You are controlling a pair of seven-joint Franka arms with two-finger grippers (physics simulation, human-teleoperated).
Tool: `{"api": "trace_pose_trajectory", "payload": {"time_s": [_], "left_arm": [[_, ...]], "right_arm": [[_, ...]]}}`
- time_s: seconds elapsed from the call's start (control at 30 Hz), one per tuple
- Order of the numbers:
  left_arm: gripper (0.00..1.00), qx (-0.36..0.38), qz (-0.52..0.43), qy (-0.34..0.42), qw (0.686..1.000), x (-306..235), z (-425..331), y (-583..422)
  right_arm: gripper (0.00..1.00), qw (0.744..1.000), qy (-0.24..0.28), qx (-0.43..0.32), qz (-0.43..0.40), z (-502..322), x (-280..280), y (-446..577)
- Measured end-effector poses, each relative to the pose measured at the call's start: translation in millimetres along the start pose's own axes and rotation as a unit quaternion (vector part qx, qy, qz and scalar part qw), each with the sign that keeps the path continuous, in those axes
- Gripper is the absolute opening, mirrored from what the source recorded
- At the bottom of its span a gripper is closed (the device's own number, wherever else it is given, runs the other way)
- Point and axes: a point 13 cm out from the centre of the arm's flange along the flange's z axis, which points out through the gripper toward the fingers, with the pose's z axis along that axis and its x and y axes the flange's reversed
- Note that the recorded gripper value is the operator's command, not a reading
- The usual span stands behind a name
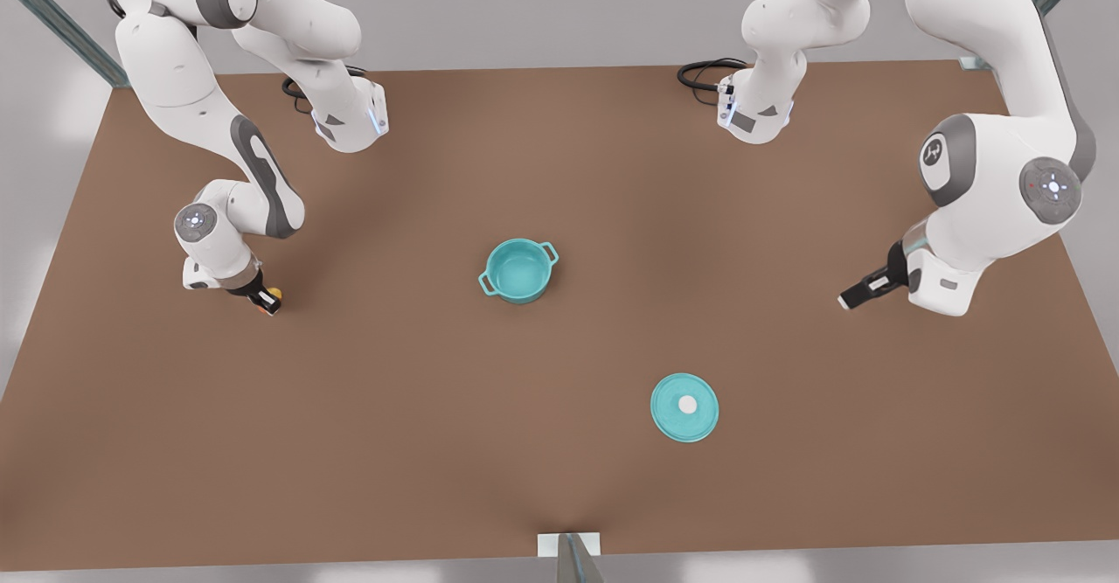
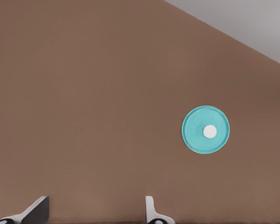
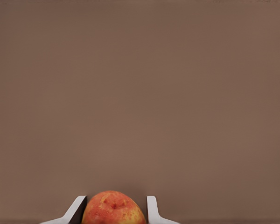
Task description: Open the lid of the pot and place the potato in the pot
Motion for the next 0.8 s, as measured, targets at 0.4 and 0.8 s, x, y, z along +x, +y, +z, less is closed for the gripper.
{"api": "trace_pose_trajectory", "payload": {"time_s": [0.4,0.8], "left_arm": [[1.0,-0.011,0.105,0.039,0.994,17.1,10.9,3.7],[1.0,-0.011,0.157,0.045,0.986,18.7,11.7,6.3]], "right_arm": [[0.54,1.0,-0.014,-0.021,-0.013,-42.0,-8.3,36.2],[0.52,0.997,0.003,-0.049,-0.062,-102.3,41.7,149.0]]}}
